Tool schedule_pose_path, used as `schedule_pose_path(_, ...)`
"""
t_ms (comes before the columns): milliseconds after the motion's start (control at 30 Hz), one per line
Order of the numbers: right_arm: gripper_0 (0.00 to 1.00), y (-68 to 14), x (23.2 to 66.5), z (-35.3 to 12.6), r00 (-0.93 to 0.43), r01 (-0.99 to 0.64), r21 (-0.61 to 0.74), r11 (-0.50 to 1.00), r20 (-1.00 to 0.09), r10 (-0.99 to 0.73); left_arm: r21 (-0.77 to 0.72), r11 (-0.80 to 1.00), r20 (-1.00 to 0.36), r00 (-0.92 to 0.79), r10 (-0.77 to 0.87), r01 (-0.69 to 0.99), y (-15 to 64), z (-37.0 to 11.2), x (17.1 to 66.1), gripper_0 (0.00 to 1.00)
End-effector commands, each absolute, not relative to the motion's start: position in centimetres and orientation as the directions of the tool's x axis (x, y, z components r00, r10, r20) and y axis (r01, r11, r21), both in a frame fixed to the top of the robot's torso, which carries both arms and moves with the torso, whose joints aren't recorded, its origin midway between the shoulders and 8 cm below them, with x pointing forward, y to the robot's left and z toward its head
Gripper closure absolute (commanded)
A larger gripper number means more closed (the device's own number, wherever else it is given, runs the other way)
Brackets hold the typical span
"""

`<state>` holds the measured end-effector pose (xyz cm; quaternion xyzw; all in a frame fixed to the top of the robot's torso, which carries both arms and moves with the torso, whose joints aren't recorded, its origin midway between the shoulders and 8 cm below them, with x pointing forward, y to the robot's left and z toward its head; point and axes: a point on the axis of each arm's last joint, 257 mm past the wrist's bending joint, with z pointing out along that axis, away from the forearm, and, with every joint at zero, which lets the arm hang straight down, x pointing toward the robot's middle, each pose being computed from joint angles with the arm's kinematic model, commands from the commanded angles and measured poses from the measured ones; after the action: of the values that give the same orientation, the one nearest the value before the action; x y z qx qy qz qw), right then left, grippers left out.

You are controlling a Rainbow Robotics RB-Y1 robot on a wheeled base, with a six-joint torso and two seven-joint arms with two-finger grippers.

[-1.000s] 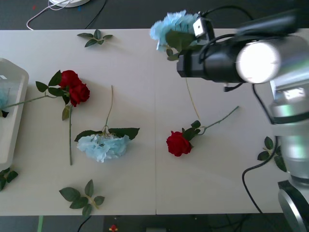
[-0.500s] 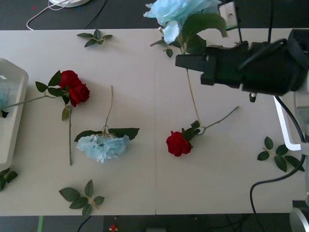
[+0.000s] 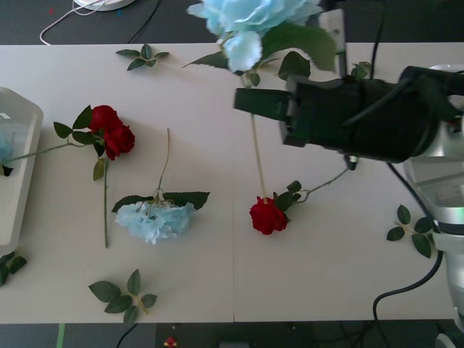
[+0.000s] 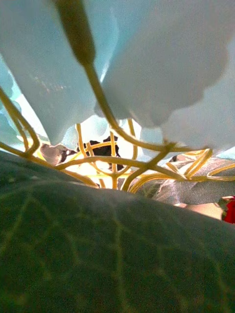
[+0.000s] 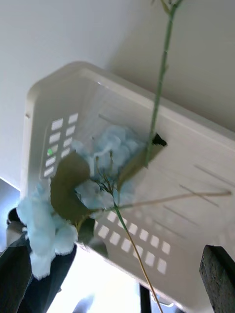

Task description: Place the red flowers into the right box and the blue flowers into the left box. If a person shows an open palm, hand one flower to the person first, then continue sorting.

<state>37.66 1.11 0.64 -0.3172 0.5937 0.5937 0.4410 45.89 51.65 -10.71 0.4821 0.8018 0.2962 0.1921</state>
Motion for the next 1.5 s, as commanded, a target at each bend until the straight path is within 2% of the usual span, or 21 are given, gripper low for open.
schedule_pose_path(33, 1.0, 2.4, 36.3, 1.2, -0.355, -0.926, 0.369, 0.077, -0.923, 0.147, 0.693, 0.318, -0.052, -0.395, 0.917, 0.647, 48.9, -10.4, 50.2, 0.0)
schedule_pose_path(233, 1.0, 2.9, 36.3, 1.2, -0.358, -0.925, 0.373, 0.075, -0.921, 0.156, 0.72, 0.285, -0.073, -0.339, 0.938, 0.633, 47.0, -12.1, 54.1, 0.0)
schedule_pose_path(367, 1.0, 2.9, 36.3, 1.2, -0.355, -0.926, 0.37, 0.076, -0.922, 0.155, 0.72, 0.293, -0.111, -0.311, 0.944, 0.629, 45.0, -11.3, 55.0, 0.0)
schedule_pose_path(667, 1.0, 2.9, 36.3, 1.2, -0.349, -0.929, 0.363, 0.076, -0.924, 0.156, 0.608, 0.35, -0.277, -0.223, 0.935, 0.713, 38.3, -6.4, 51.6, 0.0)
schedule_pose_path(967, 1.0, 2.9, 36.3, 1.2, -0.348, -0.929, 0.362, 0.078, -0.925, 0.155, 0.301, 0.488, -0.651, -0.198, 0.733, 0.819, 26.6, -1.1, 45.7, 0.0)
schedule_pose_path(1133, 1.0, 2.9, 36.3, 1.2, -0.348, -0.929, 0.362, 0.078, -0.925, 0.155, -0.046, 0.458, -0.827, -0.291, 0.481, 0.888, 20.1, 1.5, 42.3, 0.0)
schedule_pose_path(1367, 1.0, 2.9, 36.3, 1.1, -0.347, -0.929, 0.361, 0.078, -0.925, 0.153, -0.325, 0.349, -0.835, -0.44, 0.33, 0.879, 15.9, 1.9, 40.1, 0.0)
schedule_pose_path(1500, 1.0, 2.9, 36.3, 1.1, -0.346, -0.93, 0.36, 0.077, -0.926, 0.154, -0.512, 0.287, -0.755, -0.583, 0.301, 0.81, 13.4, 0.1, 39.0, 0.0)
